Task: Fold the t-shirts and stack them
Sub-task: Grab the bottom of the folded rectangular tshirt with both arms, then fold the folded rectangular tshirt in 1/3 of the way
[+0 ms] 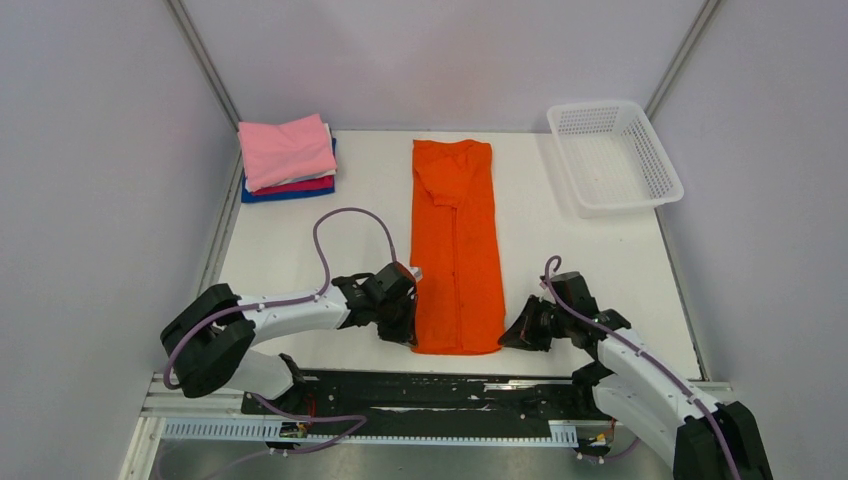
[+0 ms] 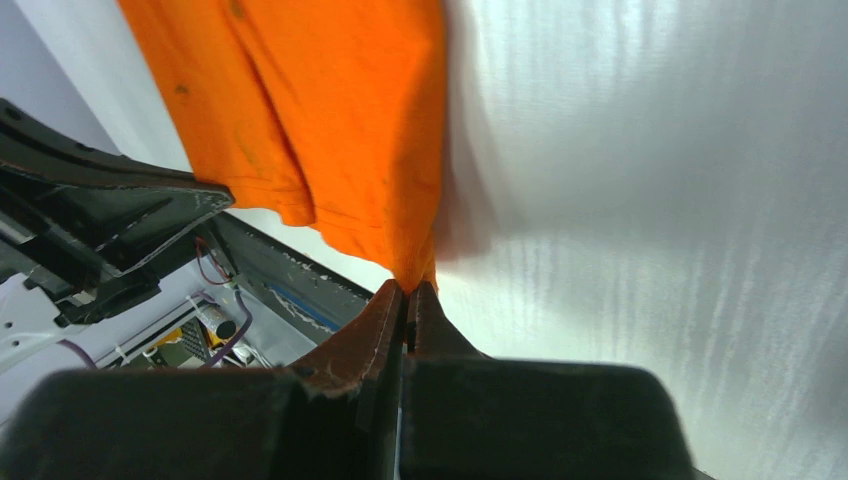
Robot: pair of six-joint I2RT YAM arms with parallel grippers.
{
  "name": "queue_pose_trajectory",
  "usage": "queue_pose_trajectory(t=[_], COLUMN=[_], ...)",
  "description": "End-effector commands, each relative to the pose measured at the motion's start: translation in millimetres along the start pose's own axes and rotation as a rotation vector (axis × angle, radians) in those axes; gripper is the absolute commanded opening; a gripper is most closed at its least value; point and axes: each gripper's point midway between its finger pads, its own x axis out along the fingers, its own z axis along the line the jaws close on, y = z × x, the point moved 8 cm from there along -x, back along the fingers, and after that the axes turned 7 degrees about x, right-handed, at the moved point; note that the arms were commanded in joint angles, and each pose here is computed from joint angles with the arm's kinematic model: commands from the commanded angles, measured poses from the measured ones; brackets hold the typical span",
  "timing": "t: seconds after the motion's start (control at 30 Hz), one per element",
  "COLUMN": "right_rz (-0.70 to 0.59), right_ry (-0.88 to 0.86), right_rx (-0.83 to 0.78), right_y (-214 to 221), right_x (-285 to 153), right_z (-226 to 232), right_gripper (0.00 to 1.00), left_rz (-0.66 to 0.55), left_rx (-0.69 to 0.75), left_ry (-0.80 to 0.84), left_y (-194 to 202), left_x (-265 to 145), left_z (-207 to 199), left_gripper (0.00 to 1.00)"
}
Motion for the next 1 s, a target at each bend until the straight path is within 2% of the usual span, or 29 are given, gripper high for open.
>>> queue_pose_trajectory(t=[0.0, 0.2, 0.4, 0.63, 0.97], right_rz=[-0.027, -0.168, -0.255, -0.367, -0.453], right_ry=[-0.119, -0.135, -0.213, -0.197, -0.180], right_rx=[-0.054, -0.068, -0.091, -0.097, -0.129], right_y=[-2.8, -25.1, -52.3, -98.9, -168.6], right_x=[-10.5, -18.3, -23.1, -23.2, -12.9], right_z=[22.2, 47.9, 83.8, 115.9, 153.4], right_gripper=[0.00, 0.00, 0.00, 0.00, 0.00], left_rz=[-0.013, -0.076, -0.143, -0.279, -0.398], left_rx=[0.043, 0.032, 0.010, -0.107, -0.200], left_ry=[0.128, 0.216, 0.226, 0.185, 0.081], left_y=[-6.7, -39.9, -77.8, -138.2, -209.9], left_x=[-10.6, -17.0, -22.5, -30.5, -29.8], left_z=[-17.5, -22.6, -17.6, 9.2, 43.7], left_gripper=[0.00, 0.00, 0.00, 0.00, 0.00])
